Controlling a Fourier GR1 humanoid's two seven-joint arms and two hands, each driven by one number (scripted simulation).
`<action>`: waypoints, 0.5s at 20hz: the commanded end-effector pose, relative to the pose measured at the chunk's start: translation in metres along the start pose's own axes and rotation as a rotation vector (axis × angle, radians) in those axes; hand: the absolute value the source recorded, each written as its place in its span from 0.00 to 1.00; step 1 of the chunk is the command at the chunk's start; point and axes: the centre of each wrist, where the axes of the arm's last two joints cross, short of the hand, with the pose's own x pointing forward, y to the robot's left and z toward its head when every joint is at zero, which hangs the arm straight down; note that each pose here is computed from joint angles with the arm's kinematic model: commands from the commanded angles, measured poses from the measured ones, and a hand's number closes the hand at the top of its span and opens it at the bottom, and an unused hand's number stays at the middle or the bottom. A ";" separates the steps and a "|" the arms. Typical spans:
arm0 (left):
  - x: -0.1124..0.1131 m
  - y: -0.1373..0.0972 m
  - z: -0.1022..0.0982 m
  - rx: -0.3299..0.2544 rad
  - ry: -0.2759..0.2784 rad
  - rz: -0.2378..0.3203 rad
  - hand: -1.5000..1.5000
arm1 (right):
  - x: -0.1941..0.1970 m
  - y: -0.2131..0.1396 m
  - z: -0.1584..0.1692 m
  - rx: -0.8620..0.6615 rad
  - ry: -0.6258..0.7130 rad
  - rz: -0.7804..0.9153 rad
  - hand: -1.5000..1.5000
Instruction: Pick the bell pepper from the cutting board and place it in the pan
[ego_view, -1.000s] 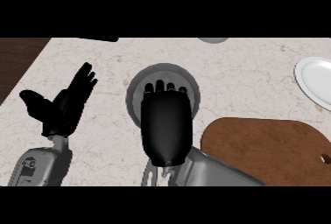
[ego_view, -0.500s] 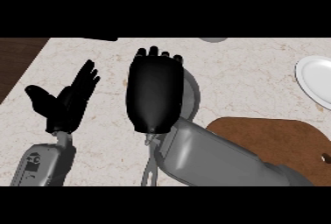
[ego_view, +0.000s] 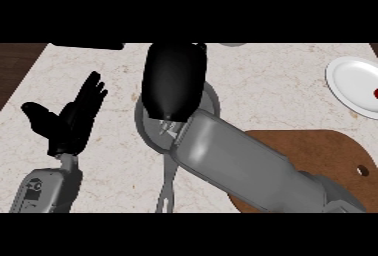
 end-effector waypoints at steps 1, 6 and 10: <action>0.001 -0.002 0.000 0.022 -0.002 0.008 0.50 | 0.000 0.021 -0.006 0.005 0.185 -0.081 1.00; 0.006 0.011 0.002 0.030 0.000 0.011 0.50 | -0.021 0.070 -0.004 0.045 0.159 -0.141 1.00; -0.004 0.028 0.003 0.034 -0.012 -0.001 0.50 | -0.031 0.096 -0.014 0.085 0.138 -0.135 1.00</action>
